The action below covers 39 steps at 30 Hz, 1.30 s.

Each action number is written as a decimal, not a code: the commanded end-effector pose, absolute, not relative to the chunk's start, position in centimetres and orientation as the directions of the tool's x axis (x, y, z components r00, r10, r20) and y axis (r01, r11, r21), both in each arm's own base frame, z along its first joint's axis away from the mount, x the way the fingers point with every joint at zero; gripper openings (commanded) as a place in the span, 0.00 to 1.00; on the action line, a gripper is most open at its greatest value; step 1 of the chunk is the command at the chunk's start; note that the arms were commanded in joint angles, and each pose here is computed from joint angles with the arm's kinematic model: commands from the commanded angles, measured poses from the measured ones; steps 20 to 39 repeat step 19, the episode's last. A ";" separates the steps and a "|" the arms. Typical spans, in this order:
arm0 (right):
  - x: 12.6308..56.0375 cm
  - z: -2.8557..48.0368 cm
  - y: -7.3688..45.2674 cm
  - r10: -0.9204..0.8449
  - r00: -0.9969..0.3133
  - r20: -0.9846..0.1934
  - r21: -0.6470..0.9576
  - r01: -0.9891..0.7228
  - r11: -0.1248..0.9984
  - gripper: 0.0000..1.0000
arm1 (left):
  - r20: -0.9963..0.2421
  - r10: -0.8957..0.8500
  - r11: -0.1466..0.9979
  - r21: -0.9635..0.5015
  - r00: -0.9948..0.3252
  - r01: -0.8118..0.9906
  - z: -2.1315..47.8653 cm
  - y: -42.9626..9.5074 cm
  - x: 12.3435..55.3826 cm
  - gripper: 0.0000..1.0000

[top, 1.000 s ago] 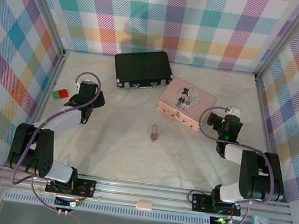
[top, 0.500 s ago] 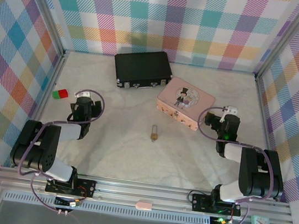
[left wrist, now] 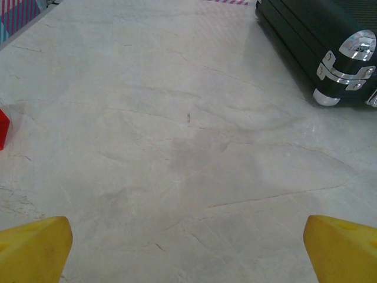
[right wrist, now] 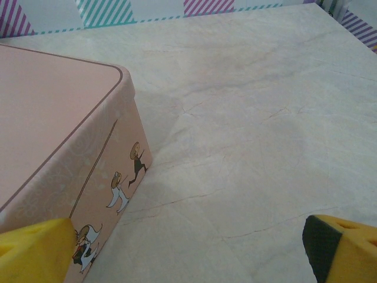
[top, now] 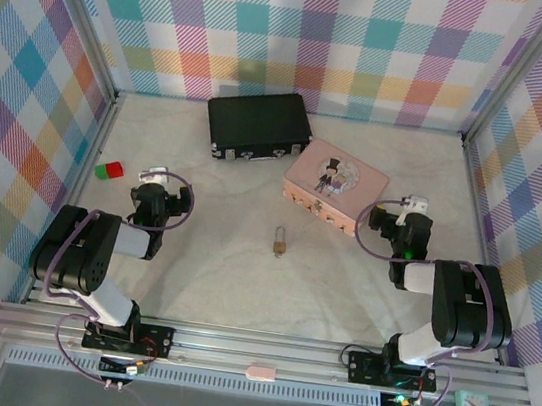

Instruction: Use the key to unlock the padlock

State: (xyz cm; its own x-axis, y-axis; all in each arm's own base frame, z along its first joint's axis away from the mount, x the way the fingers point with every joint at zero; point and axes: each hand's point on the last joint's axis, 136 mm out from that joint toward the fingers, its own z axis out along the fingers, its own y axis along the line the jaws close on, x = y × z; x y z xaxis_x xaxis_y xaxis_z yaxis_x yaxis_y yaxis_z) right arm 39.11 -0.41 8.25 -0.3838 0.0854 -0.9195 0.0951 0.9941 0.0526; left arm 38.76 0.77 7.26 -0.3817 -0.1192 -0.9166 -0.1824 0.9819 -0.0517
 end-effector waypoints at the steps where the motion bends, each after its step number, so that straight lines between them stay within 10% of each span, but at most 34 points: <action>1: 39.5 9.3 -0.3 0.082 -0.346 -0.935 0.055 0.087 0.995 0.99 | -0.933 -0.108 0.984 -0.051 -0.344 -0.170 8.5 0.8 39.5 1.00; 39: 39.5 9.2 -0.2 0.082 -0.348 -0.934 0.056 0.082 0.995 0.99 | -0.931 -0.102 0.985 -0.044 -0.350 -0.170 8.4 0.7 39.6 1.00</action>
